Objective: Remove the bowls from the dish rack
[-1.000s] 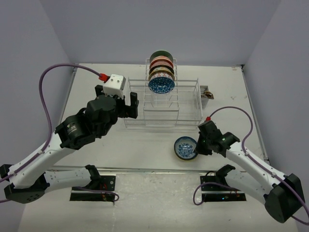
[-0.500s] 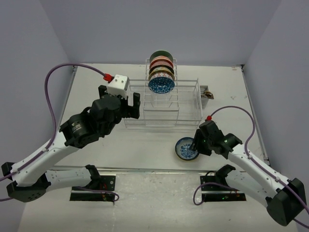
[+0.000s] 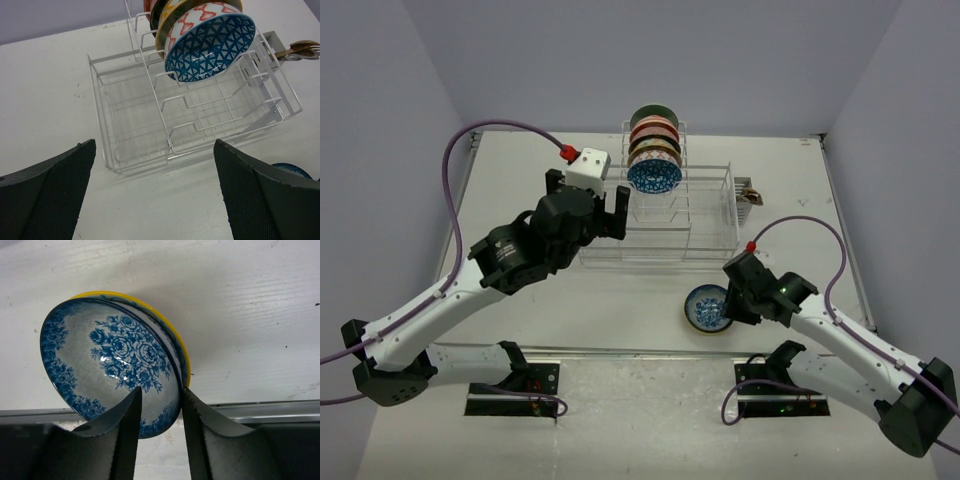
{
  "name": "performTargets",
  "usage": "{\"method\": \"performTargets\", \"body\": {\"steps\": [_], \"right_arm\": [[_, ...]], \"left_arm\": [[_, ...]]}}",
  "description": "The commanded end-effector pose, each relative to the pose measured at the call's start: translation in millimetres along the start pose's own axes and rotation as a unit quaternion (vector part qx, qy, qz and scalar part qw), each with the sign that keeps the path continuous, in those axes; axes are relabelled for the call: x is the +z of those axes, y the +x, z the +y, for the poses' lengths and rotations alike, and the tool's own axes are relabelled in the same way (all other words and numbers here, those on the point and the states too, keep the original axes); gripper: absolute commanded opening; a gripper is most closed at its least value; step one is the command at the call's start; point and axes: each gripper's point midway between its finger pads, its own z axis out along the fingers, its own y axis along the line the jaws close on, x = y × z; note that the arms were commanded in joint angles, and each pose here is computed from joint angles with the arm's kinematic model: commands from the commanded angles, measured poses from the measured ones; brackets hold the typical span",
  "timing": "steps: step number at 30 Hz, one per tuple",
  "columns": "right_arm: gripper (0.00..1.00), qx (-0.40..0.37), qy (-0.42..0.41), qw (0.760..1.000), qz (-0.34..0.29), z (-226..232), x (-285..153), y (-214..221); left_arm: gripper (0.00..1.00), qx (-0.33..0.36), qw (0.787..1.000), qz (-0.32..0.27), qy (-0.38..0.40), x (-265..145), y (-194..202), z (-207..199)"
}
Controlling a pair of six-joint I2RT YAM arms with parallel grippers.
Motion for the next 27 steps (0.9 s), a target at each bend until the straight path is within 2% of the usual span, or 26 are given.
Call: {"method": "performTargets", "body": {"steps": [1,5,11,18,22,24,26,27], "right_arm": [[0.32,0.011,0.001,1.000,-0.025,4.3,-9.0,-12.5],[0.30,0.009,-0.004,1.000,-0.025,6.2,-5.9,-11.6],[0.22,0.006,-0.010,1.000,-0.007,9.7,9.4,-2.7],[0.20,0.006,-0.009,1.000,-0.009,8.9,11.9,-2.5],[0.29,0.008,-0.013,1.000,-0.014,10.3,5.4,-5.7],[0.39,0.007,-0.016,1.000,-0.022,10.5,-3.7,-10.2],[0.53,0.008,-0.015,0.999,-0.030,9.8,-16.1,-15.5],[0.55,0.008,-0.023,0.999,-0.043,11.8,-24.1,-21.2]], "left_arm": [[1.00,-0.023,0.999,-0.033,0.011,-2.9,-24.4,-5.0],[1.00,-0.024,0.999,-0.034,0.014,-2.9,-25.3,-6.4],[1.00,-0.021,0.999,-0.027,0.021,-1.3,-23.5,-10.5],[1.00,-0.019,0.999,-0.023,0.022,2.4,-20.5,-13.2],[1.00,-0.012,0.999,-0.021,0.023,5.6,-20.4,-15.8],[1.00,-0.005,1.000,-0.021,0.018,9.6,-20.9,-16.4],[1.00,0.004,1.000,-0.024,0.010,10.8,-26.3,-15.5],[1.00,0.013,1.000,-0.017,0.005,14.9,-23.6,-16.5]]}}
